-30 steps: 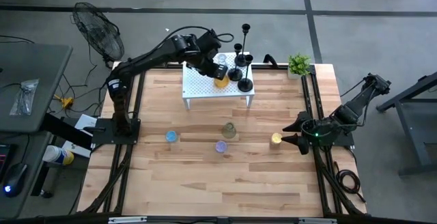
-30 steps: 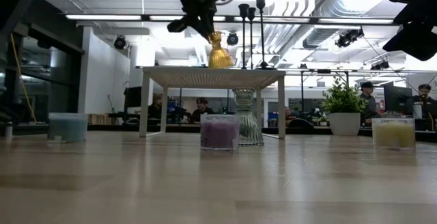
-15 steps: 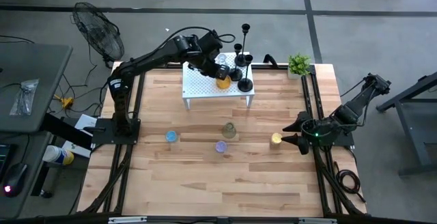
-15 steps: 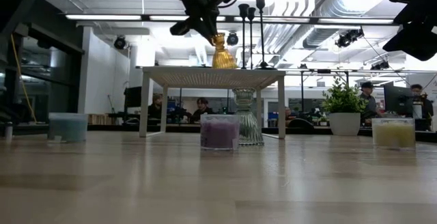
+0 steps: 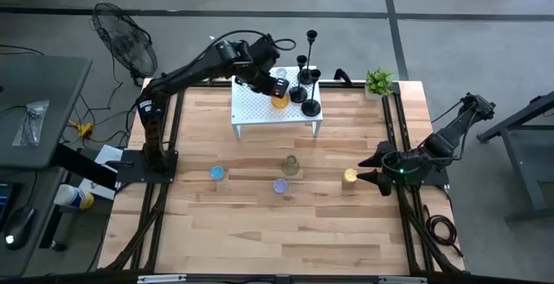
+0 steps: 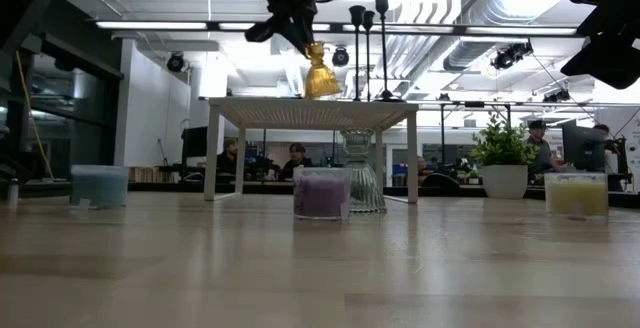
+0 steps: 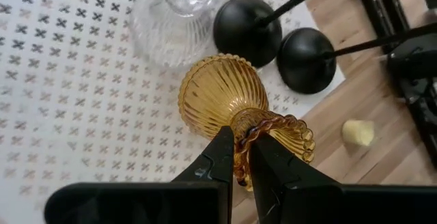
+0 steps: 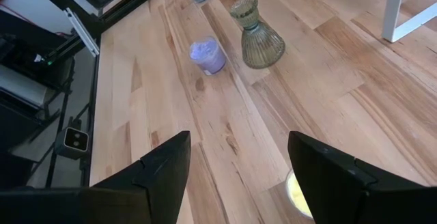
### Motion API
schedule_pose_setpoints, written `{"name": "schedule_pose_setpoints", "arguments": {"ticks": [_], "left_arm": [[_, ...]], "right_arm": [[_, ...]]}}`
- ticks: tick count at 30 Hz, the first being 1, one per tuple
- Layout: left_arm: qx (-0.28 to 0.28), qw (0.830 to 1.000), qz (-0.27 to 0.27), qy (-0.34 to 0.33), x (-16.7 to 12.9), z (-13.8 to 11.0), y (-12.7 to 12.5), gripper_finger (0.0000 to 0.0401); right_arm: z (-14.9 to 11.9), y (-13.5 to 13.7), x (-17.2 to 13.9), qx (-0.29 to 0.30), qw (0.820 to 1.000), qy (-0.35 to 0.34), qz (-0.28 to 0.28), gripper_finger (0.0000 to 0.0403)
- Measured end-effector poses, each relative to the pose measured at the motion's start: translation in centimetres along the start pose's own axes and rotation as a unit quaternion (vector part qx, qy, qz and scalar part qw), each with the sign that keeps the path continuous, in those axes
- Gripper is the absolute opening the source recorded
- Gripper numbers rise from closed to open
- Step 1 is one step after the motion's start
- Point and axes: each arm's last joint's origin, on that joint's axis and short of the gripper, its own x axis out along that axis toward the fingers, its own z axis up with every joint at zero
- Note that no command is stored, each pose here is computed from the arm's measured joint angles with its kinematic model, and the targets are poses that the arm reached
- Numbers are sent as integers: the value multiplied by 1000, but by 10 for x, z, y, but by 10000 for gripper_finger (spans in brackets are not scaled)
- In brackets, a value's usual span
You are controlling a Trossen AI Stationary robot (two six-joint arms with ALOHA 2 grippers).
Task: Pick & Place candle stick holders
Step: Put the yellow candle holder on the shelf
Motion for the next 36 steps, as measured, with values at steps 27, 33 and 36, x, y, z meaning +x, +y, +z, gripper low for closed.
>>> {"name": "schedule_pose_setpoints", "arguments": {"ticks": [27, 33, 36], "left_arm": [[-9, 1000, 16, 16, 8, 0, 1, 20], [-10, 1000, 18, 16, 8, 0, 1, 20], [-10, 1000, 17, 15, 8, 0, 1, 20]], "right_arm": [[0, 0, 0, 0, 1000, 0, -1, 239], [0, 0, 0, 1, 1000, 0, -1, 239], [0, 0, 0, 1, 1000, 0, -1, 239]]}}
